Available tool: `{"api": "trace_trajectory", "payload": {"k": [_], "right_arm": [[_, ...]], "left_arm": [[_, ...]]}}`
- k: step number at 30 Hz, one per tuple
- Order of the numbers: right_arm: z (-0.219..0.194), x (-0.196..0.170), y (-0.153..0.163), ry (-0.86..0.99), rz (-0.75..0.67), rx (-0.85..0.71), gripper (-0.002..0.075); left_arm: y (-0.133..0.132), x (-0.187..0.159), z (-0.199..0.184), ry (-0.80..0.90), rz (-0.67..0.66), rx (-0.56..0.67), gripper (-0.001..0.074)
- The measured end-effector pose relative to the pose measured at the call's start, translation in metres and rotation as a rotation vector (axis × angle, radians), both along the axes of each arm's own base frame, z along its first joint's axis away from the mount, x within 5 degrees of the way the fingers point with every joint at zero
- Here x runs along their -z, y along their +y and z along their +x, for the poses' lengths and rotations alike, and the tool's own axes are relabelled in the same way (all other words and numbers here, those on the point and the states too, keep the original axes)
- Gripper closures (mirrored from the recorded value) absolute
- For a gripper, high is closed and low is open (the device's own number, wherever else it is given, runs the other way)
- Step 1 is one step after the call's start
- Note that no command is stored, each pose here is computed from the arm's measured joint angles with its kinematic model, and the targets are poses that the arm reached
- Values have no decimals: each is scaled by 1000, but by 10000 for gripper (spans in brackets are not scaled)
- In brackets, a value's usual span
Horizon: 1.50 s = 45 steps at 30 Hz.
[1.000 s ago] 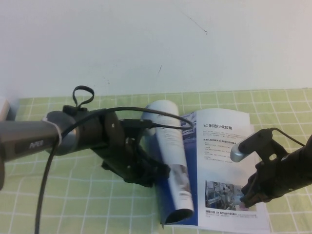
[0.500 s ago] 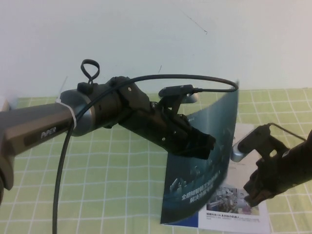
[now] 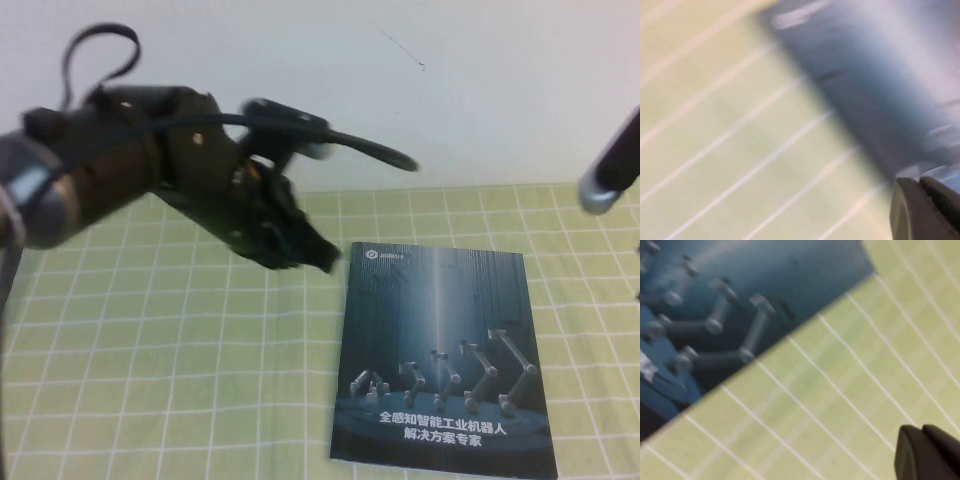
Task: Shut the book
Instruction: 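Close the open booklet and leave it lying on the table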
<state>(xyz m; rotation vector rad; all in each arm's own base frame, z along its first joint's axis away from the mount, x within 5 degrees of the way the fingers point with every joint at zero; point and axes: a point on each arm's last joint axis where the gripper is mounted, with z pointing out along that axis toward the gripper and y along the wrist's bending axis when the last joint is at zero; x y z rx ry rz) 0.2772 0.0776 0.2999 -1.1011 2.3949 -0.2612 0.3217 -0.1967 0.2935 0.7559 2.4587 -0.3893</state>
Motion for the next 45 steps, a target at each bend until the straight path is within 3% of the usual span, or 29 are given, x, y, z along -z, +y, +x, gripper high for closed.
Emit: {"api": "trace_trajectory", "payload": {"k": [6,10,15,23,32,45], "right_arm": [[-38,-40,-27,-44,-63,190,729],[-71,-53,-38,-118,8,249,729],[-112,-53,-47,-199,121,273,729],[-168,-18,-57,-284,290,273,729],[-216,34,-61,-308,476,261,729],[-230,40,-62,-345,540,251,729]], "left_arm": [[59,-48,-18,-148,220,-239,737],[88,-77,-56,-258,206,-343,737],[115,-90,-110,-388,99,-372,737],[143,-51,-184,-567,-100,-321,737],[152,11,-228,-735,-352,-252,737],[155,31,-237,-762,-379,-237,737]]}}
